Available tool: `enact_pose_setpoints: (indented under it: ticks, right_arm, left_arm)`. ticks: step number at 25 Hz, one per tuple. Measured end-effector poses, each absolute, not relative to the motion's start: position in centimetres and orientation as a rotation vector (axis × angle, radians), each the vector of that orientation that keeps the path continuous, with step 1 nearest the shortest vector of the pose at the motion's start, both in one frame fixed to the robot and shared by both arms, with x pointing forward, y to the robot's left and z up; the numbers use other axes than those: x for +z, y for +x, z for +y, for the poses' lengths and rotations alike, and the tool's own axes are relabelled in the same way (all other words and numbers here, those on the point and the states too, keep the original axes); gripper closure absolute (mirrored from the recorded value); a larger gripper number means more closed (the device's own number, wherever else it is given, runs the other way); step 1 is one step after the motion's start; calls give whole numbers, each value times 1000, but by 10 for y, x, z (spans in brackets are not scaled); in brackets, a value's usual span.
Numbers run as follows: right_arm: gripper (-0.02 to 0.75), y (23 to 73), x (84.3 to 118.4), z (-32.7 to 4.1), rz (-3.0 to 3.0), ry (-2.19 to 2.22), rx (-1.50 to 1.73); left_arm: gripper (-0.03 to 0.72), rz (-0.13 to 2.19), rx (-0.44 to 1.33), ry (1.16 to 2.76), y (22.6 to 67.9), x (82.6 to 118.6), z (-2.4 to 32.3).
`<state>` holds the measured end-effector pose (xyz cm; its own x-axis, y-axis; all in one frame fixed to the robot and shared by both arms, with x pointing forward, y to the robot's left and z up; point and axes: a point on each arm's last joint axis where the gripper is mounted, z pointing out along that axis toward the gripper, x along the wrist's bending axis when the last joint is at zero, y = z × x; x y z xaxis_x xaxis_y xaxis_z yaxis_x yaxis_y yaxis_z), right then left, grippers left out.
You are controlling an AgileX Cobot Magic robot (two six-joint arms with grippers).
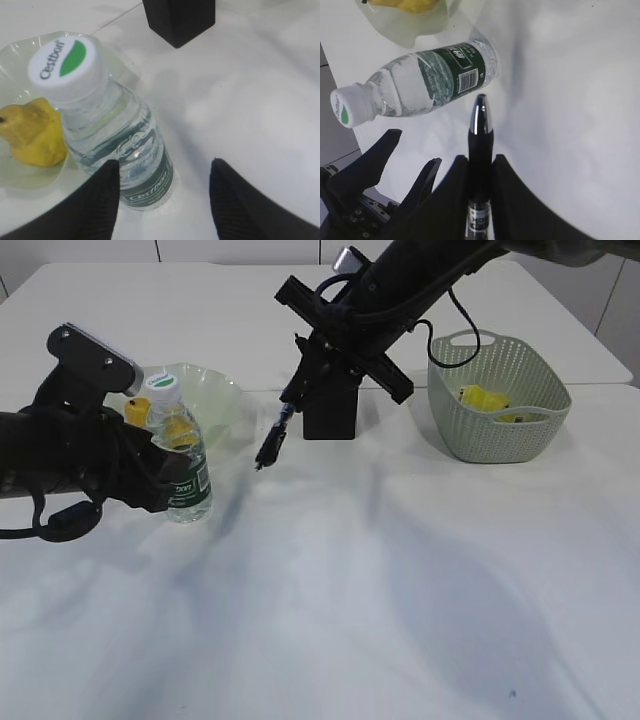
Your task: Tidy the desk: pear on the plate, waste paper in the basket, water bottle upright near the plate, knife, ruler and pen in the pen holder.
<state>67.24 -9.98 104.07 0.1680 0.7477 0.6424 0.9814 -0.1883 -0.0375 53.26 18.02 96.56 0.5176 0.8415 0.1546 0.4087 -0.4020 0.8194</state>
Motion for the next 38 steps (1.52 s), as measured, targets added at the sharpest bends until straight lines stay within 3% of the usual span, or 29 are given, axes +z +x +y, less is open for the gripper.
enact_pose_setpoints:
  ticks: [20, 28, 38]
  right_arm:
    - [651, 672, 1041, -99, -1630, -1999, -696]
    - [651, 672, 1041, -99, -1632, -1997, -696]
    - [650, 672, 1042, -98, -1636, -1972, -708]
  left_arm:
    - [272, 1033, 646, 2110, 516, 961, 161]
    - [272, 1025, 702, 2048, 502, 999, 170]
    - [279, 1081, 704, 2052, 485, 1021, 182]
